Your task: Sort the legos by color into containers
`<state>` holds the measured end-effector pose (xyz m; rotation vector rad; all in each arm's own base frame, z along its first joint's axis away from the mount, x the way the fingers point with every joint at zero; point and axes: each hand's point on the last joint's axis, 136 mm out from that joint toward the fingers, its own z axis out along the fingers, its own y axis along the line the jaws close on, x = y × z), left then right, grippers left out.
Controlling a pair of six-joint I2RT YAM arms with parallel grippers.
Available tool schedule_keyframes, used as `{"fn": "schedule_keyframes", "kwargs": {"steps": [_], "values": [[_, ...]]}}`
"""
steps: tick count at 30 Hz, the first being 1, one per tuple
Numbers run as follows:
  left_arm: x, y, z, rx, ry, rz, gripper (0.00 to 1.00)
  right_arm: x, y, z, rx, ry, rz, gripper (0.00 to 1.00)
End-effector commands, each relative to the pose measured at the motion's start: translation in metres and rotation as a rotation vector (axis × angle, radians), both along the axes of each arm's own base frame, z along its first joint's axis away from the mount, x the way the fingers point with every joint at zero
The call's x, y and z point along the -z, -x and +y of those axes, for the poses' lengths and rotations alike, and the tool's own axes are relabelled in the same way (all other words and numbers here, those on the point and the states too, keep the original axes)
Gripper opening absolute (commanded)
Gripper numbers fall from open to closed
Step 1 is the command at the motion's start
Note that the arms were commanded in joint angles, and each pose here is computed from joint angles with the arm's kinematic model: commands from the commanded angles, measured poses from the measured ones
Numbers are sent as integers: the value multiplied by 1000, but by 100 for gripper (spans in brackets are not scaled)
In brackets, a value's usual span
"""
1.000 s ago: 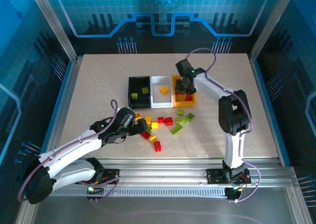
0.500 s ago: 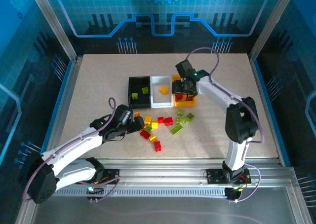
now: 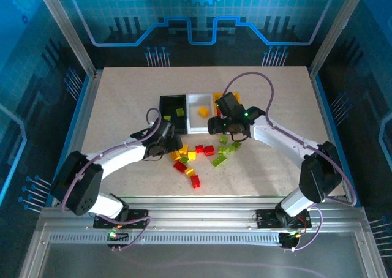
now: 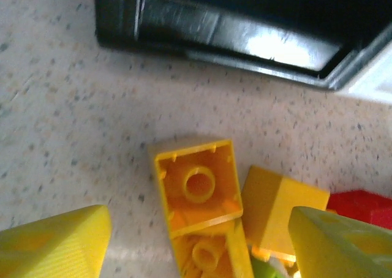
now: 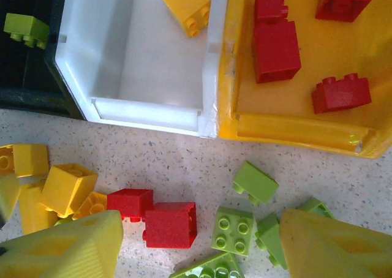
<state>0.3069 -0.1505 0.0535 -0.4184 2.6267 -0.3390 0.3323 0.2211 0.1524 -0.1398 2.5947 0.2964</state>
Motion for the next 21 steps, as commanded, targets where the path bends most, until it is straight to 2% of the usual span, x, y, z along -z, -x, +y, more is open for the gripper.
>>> {"fn": "schedule_keyframes", "kwargs": {"steps": [1, 6, 14, 17, 21], "values": [[1, -26, 0, -8, -28, -42, 70, -20, 6, -2, 11, -40, -48, 70], [16, -28, 11, -36, -103, -19, 54, -25, 13, -11, 22, -31, -65, 70], [9, -14, 11, -35, -73, -12, 27, -31, 15, -21, 44, -29, -91, 70], [-9, -5, 9, -23, -50, -27, 24, -32, 16, -26, 60, -34, -94, 70], [-58, -10, -15, 46, 4, -104, 25, -30, 20, -37, 89, -36, -100, 70]]}}
